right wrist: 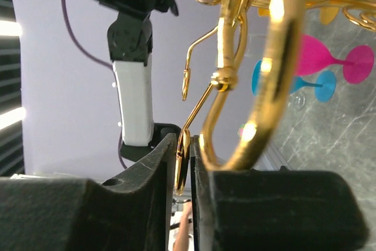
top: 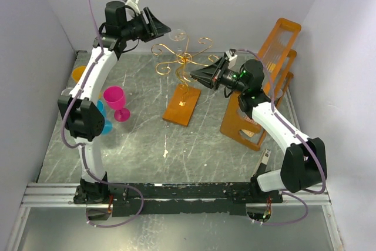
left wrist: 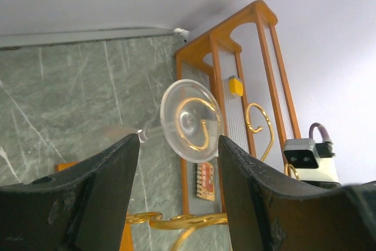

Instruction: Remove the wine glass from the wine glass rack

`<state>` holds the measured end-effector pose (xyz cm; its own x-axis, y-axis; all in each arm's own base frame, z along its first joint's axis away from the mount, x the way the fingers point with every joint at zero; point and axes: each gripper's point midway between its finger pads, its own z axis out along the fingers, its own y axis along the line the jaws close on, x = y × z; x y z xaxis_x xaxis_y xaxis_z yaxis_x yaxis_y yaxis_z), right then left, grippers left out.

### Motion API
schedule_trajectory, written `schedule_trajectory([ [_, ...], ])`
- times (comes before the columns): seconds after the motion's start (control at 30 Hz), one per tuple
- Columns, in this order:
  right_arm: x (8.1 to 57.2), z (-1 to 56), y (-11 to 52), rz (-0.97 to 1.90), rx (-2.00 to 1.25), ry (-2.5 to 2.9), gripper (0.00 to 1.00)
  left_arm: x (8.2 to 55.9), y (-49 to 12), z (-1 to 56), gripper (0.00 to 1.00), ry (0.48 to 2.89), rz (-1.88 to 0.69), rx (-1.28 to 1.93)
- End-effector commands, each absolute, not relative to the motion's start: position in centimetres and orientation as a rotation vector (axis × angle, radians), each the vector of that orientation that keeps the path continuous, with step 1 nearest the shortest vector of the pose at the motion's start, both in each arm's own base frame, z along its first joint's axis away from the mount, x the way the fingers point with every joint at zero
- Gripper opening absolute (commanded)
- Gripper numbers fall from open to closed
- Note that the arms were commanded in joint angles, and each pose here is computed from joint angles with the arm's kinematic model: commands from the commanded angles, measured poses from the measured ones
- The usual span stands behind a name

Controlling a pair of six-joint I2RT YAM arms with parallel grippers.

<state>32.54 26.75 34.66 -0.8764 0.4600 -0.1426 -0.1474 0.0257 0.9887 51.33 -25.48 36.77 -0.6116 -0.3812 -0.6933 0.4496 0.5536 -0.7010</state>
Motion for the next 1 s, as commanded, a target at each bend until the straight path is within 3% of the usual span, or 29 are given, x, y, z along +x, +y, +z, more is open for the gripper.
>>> schedule_trajectory([
  [0.0, 31.4, 37.7, 25.9, 1.862, 0.139, 1.778, 0.17, 50.8, -28.0, 38.5, 0.67, 1.819, -1.317, 0.146],
  [0.23, 31.8, 37.6, 25.2, 1.832, 0.145, 1.777, 0.25, 51.1, -30.1, 37.2, 0.65, 1.848, -1.357, 0.148],
  [0.6, 32.0, 37.5, 24.6, 1.79, 0.15, 1.78, 0.29, 52.4, -30.6, 35.6, 0.51, 1.908, -1.34, 0.082],
  [0.97, 32.6, 37.3, 23.8, 1.658, 0.143, 1.809, 0.43, 51.9, -30.6, 36.6, 0.28, 1.897, -1.338, 0.077],
])
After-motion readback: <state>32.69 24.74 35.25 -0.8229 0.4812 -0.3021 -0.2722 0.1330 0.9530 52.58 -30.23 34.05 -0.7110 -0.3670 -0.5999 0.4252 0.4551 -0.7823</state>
